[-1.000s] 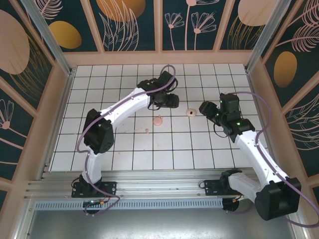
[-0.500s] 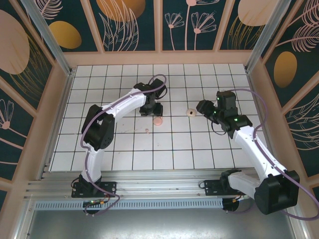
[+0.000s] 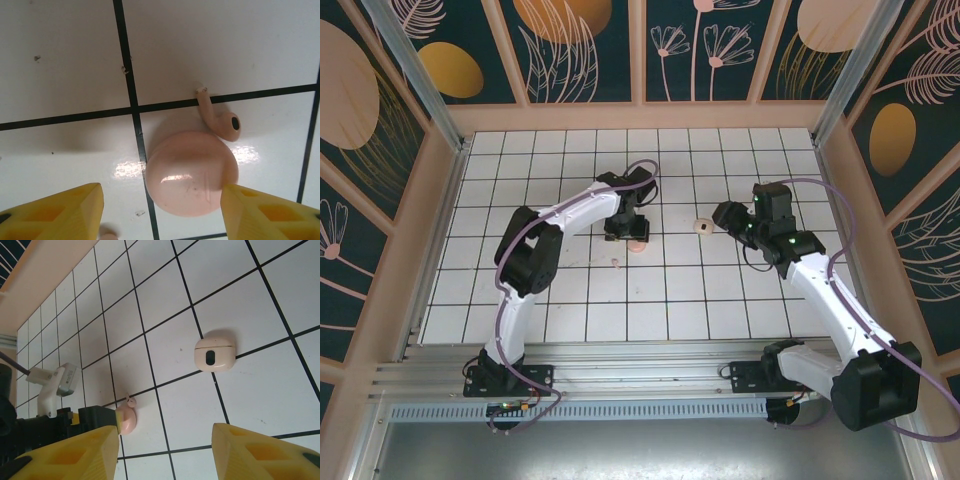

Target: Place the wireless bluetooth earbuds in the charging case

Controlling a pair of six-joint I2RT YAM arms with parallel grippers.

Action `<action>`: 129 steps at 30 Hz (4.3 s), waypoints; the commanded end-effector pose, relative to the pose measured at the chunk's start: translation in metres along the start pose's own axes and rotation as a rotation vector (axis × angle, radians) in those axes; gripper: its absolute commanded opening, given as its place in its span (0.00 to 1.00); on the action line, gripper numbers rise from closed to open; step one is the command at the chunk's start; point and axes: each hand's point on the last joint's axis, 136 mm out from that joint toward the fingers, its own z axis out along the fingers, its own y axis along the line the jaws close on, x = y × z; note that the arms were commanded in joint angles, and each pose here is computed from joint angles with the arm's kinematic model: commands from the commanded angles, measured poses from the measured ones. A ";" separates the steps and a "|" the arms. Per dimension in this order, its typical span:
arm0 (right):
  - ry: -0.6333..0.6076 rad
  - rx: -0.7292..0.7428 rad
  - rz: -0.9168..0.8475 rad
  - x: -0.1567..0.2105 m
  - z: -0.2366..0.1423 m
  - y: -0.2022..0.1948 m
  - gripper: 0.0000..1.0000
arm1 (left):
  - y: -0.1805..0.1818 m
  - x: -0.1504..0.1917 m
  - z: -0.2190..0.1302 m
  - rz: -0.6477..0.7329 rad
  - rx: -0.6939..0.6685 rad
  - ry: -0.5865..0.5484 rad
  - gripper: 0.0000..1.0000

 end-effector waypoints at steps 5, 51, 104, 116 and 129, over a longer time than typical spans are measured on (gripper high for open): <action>0.002 -0.012 0.004 0.000 0.002 0.004 0.53 | -0.006 -0.002 0.009 0.004 0.012 0.016 0.64; 0.025 -0.016 0.006 0.007 0.007 0.000 0.53 | -0.019 0.008 0.021 0.014 -0.042 0.073 0.65; 0.082 -0.327 -0.141 0.024 -0.010 0.050 0.51 | -0.058 0.005 -0.088 0.336 0.351 -0.359 0.44; 0.098 -0.572 -0.270 0.039 -0.036 0.095 0.44 | -0.073 0.039 -0.148 0.864 0.518 -0.703 0.42; 0.123 -0.687 -0.280 0.078 -0.038 0.116 0.44 | -0.077 0.057 -0.163 1.062 0.525 -0.826 0.38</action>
